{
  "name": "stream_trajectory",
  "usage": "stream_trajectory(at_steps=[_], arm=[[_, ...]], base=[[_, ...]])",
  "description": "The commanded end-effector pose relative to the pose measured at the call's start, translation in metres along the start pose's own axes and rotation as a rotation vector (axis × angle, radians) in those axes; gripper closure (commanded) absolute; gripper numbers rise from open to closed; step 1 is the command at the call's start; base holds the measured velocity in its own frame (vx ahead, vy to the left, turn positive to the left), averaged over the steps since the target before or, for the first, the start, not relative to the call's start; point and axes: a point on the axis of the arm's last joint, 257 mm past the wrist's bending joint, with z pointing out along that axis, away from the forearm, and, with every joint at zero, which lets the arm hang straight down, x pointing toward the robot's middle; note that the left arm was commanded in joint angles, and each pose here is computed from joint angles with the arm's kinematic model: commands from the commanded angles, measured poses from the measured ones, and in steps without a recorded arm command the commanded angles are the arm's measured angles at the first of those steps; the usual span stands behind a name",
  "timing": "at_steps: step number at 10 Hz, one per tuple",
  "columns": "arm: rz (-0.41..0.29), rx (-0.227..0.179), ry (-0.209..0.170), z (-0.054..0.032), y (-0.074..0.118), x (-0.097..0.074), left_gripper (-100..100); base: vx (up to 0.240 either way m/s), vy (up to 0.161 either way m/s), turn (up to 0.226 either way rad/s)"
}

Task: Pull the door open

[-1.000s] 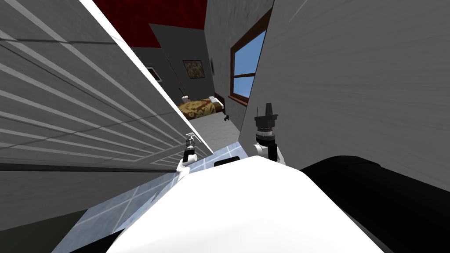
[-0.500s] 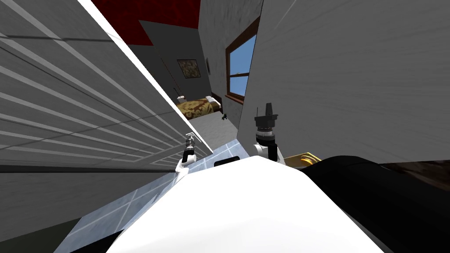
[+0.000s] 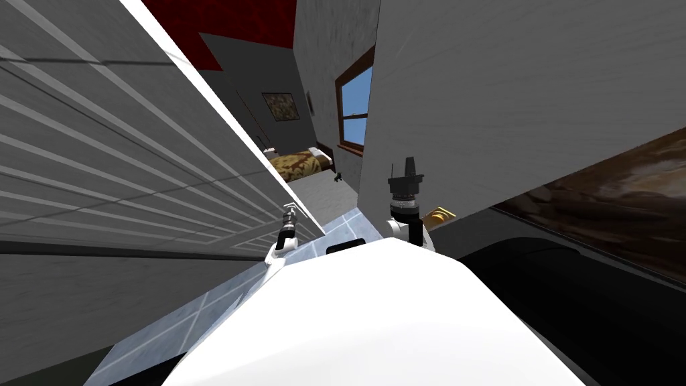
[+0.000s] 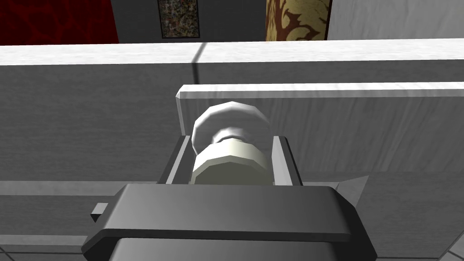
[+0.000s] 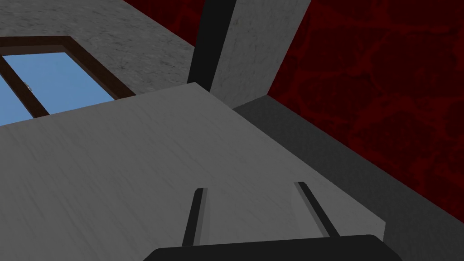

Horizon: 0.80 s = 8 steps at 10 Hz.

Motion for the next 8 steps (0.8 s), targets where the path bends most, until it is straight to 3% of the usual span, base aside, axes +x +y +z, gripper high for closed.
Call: stream_trajectory(at_steps=[1,3,4,8], arm=[[-0.002,0.001,0.011,-0.0012,-0.001,-0.001,100],[-0.003,-0.004,0.016,-0.0020,0.002,0.002,100],[-0.003,-0.006,0.033,-0.0063,0.003,0.005,100],[-0.001,0.000,0.074,-0.0152,0.001,0.008,100]], base=[[-0.200,0.091,-0.125],[-0.136,0.041,-0.073],[-0.113,0.046,-0.104],[-0.225,0.082,-0.117]])
